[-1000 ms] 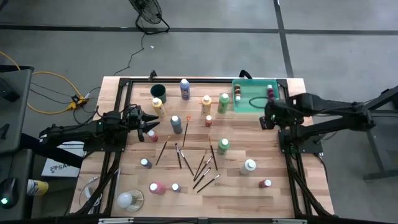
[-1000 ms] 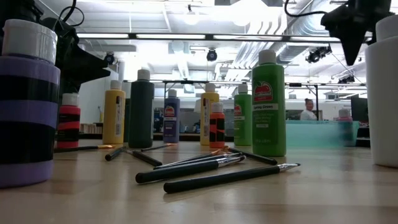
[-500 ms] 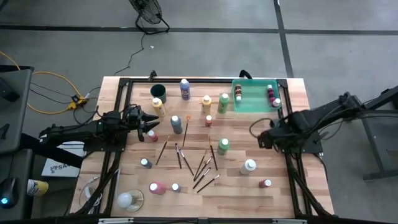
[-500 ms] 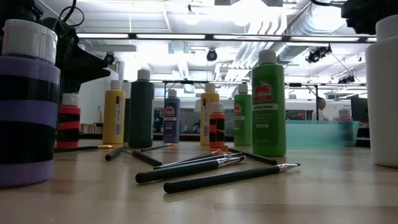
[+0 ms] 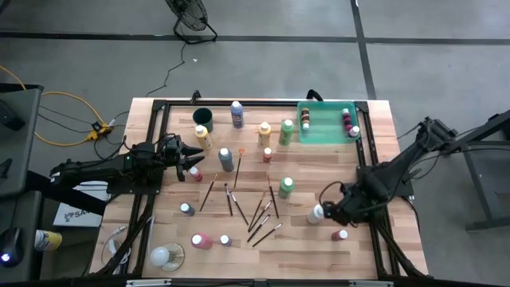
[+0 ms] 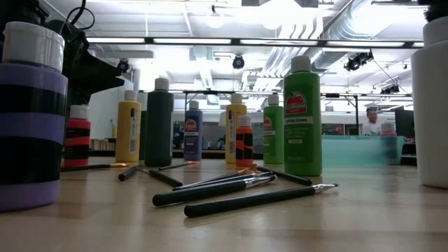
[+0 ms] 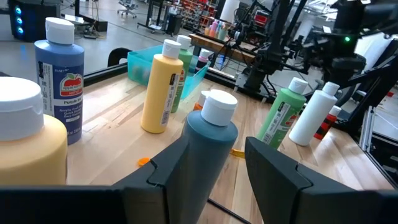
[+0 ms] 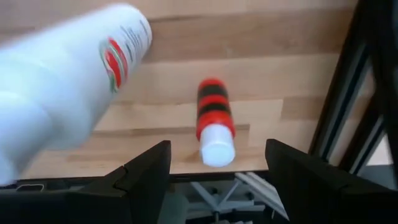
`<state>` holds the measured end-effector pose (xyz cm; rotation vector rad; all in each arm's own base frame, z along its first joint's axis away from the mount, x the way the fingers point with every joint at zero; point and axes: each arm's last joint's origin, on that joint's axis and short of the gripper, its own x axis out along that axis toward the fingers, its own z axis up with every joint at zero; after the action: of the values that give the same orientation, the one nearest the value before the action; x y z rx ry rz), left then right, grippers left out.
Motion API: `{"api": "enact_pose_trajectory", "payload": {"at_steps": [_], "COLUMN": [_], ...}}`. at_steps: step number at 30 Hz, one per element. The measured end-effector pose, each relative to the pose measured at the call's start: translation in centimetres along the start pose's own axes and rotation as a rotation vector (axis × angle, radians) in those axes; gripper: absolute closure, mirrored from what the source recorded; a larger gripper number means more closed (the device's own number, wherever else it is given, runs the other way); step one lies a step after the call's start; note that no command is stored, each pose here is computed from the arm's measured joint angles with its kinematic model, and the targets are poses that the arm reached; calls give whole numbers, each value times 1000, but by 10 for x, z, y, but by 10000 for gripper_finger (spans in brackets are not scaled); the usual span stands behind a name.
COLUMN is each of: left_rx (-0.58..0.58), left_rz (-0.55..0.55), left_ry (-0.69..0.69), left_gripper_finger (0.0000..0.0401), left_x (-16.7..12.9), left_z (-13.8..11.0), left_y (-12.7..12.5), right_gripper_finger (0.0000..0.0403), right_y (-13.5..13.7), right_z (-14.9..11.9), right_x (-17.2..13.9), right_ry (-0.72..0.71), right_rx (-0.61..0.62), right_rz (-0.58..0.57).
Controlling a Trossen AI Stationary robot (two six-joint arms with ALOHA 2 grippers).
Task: Pick & Place Paint Supplies
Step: Put the small red paint bottle into the green bin
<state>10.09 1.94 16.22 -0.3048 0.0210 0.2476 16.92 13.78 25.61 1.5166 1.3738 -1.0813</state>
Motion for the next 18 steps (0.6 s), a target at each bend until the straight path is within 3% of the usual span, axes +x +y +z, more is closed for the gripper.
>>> {"api": "enact_pose_trajectory", "payload": {"at_steps": [7, 18], "left_rx": [0, 0], "left_rz": [0, 0], "left_ry": [1, 0], "left_gripper_finger": [249, 249], "left_x": [0, 0], "left_z": [0, 0], "left_y": [0, 0], "right_gripper_finger": [147, 147], "right_y": [8, 6], "right_z": [-19, -26], "right_x": [24, 44], "right_ry": [31, -20], "right_rx": [5, 8], "right_rz": [-20, -94]}}
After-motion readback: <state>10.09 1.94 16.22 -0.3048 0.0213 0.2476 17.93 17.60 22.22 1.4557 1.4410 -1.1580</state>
